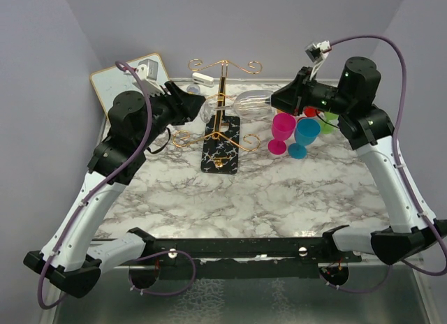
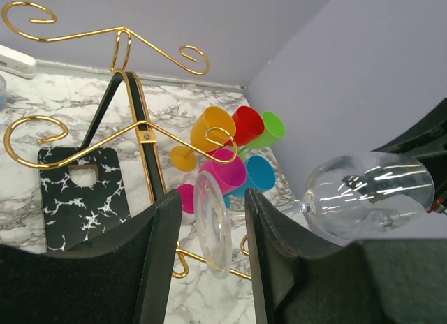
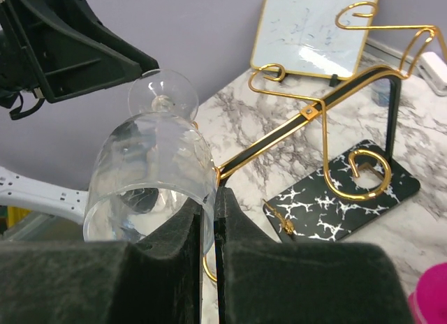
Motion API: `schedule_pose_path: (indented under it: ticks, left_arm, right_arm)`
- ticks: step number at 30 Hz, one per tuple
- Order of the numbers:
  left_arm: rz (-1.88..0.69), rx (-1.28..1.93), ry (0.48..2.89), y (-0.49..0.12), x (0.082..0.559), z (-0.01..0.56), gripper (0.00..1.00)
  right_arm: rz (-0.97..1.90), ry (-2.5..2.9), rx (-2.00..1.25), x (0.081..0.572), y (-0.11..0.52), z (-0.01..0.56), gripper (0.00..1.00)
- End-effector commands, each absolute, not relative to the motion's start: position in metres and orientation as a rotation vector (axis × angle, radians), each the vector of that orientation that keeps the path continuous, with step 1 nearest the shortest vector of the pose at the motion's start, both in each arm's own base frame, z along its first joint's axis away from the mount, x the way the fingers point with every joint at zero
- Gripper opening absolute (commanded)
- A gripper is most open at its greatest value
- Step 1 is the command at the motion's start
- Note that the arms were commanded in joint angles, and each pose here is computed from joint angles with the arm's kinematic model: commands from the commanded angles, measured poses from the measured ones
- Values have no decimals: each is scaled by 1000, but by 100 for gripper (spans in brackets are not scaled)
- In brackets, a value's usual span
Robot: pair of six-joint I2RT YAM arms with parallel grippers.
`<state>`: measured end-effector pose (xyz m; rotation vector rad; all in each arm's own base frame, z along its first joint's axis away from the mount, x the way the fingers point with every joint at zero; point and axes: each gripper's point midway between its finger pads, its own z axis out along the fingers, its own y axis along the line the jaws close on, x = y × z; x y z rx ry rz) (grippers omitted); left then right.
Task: Take the wine glass off the wine glass rack
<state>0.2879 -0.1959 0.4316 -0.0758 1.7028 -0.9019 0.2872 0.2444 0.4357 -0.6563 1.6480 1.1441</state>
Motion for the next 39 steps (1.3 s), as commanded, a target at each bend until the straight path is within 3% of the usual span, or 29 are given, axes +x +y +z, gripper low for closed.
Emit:
schedule_pose_path:
  ticks: [1,11,17,25,31,39]
  left_arm:
    - [-828,-94,1604,-176,285,458,45]
    - [-756,-85,1589,-170,292,451,47]
    - [-723,-47,1583,-174,303,448,47]
    - [-556,-12,1656,-168,326,427,47]
    - [-459,-50,1688,-155,333,413,47]
    - [-268,-46,1686,-145,329,409,47]
  right_arm:
    - [972,1601,-543,279,217,467,1]
    - [567,1652,-230,296,146,487,1]
    - [198,1779,-10,311,82,469,1]
    - [-59,1864,140,337,44,451,1]
    - [-136,1895,216,356,6,455,1]
    - [-110,2037,391,367,-46,406,1]
